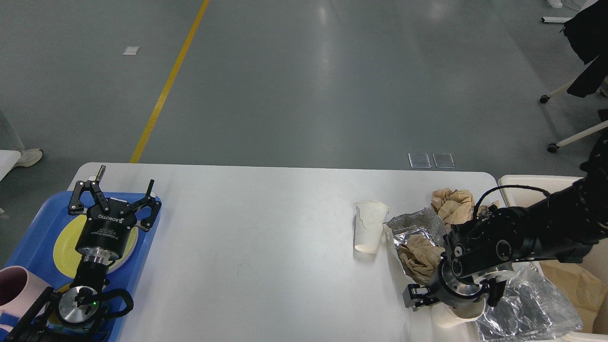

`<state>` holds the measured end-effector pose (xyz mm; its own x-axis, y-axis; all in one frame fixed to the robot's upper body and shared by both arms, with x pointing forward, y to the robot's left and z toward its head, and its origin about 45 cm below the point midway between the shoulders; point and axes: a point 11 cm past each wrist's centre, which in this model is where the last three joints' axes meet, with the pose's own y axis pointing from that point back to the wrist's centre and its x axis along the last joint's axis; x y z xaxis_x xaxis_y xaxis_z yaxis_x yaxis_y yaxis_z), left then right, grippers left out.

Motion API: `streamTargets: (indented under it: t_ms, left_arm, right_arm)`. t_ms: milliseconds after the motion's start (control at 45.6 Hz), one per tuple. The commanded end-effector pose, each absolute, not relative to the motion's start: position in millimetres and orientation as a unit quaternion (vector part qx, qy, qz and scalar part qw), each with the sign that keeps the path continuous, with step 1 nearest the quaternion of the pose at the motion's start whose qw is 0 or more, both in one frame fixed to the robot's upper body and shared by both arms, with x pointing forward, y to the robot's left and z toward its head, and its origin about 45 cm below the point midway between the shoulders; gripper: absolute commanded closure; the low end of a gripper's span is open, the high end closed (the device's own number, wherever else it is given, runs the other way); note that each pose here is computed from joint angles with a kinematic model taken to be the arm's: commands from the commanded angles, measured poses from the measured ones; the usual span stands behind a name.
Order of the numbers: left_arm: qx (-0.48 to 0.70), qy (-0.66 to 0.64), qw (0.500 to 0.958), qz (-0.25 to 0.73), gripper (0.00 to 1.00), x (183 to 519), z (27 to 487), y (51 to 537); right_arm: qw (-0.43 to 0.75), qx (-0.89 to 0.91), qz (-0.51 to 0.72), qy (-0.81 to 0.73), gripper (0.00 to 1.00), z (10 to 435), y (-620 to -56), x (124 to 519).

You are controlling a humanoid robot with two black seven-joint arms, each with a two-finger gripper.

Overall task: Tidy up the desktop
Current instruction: 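Grasp the white paper cup and lift it toward the bin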

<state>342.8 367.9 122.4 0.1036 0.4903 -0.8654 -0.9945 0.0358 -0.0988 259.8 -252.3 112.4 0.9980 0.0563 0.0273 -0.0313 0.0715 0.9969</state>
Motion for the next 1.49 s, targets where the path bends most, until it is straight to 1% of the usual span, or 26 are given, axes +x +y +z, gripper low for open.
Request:
streamTargets:
  t_ms: [0,88,175,241,636,789,877,1030,1052,1206,1272,1337,1469]
  left_arm:
    - [-0.38,0.332,0.639,0.581,0.03,343,122,368]
    - [-0.38,0.332,0.639,0.581,0.03,343,122,368]
    - [-0.379,0.332,0.638,0.582,0.03,343,122,368]
    - [-0.38,0.332,0.639,0.581,0.03,343,122,368]
    - [-0.379,0.332,0.638,0.582,0.03,343,122,368]
    - [-0.38,0.332,0.639,0.581,0.03,343,123,368]
    - [-0.38,0.332,0.639,0.581,0.03,343,122,368]
    - [-0.38,0.332,0.639,0.581,0.03,343,122,368]
    - [-0.38,0.332,0.639,0.581,0.03,343,123,368]
    - [-0.38,0.332,0.639,0.581,0.03,343,123,368]
    - [-0.38,0.332,0.639,0.581,0.03,343,122,368]
    - [-0.38,0.332,0.639,0.581,0.03,343,122,368]
    - [-0.38,0.332,0.639,0.581,0.03,343,122,368]
  right_arm:
    - [0.733,0.679,0.023,0.011,0.52,106,-255,257]
    - [0.733,0.68,0.02,0.013,0.71,104,-255,255]
    - [0.733,0.679,0.015,0.015,0.84,102,-257,252]
    - [0.733,0.68,0.014,0.013,1.0,101,-257,251]
    - [0.732,0.681,0.004,0.012,1.0,102,-258,248]
    - [0.731,0.682,0.003,0.006,1.0,114,-260,258]
    - [0.729,0.685,-0.007,0.008,1.0,141,-266,265]
    - [0.737,0.676,-0.03,-0.011,1.0,208,-282,282]
    - [0.744,0.667,-0.034,-0.018,1.0,232,-287,287]
    - [0.77,0.635,-0.032,-0.043,1.0,334,-307,298]
    - [0.774,0.63,-0.033,-0.05,1.0,367,-312,298]
    - [0.777,0.626,-0.036,-0.057,1.0,382,-318,296]
    - [0.777,0.624,-0.036,-0.07,1.0,384,-323,298]
